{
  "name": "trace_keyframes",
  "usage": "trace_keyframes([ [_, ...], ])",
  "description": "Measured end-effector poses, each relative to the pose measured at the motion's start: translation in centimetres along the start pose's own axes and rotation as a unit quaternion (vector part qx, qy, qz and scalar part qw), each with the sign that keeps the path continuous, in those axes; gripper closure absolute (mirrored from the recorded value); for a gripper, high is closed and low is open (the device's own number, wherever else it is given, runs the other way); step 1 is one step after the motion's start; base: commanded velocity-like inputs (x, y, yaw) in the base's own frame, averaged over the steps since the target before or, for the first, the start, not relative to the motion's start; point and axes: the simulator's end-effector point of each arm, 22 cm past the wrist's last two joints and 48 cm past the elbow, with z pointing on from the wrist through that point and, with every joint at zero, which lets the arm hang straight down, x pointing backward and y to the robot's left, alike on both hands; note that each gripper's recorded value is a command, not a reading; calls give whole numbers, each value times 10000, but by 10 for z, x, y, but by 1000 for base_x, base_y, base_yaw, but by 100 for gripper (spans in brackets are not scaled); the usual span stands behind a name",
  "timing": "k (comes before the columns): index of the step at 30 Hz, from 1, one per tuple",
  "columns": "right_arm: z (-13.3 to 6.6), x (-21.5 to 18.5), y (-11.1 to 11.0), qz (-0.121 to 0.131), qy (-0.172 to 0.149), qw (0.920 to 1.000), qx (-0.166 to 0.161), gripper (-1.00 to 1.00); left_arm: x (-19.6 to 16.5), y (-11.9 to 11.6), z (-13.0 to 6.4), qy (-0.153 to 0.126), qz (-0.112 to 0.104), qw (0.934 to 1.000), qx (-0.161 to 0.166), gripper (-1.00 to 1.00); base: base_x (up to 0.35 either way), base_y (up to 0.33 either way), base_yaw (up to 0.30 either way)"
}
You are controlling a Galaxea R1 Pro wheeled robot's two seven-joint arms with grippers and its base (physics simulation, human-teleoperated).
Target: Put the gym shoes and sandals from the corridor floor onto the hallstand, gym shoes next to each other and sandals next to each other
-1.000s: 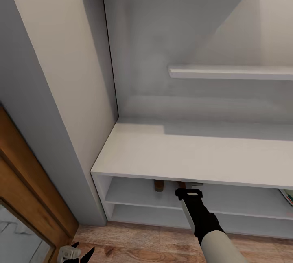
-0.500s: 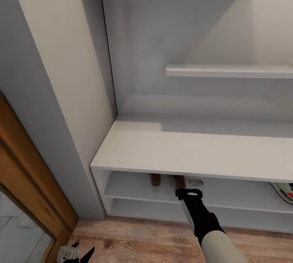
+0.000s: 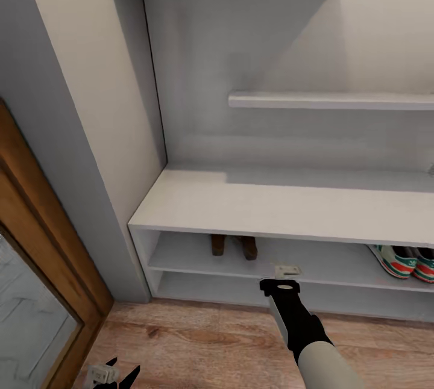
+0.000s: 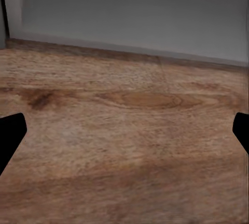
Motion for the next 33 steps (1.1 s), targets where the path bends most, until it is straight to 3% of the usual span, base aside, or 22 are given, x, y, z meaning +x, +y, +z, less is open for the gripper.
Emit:
trace_keyframes([
  [23, 1, 8, 3, -29, 39, 10000, -46, -100, -2, 2, -1, -16, 15, 10000, -24, -100, -235, -198, 0],
  [29, 2, 10, 5, 13, -132, 9999, -66, -100, -3, 4, -1, -34, 19, 10000, -40, -100, -254, -198, 0],
  [33, 11, 31, -29, -23, -455, 9989, 134, -100, -4, 5, -1, -53, 9, 10000, -59, -100, -263, -196, 0],
])
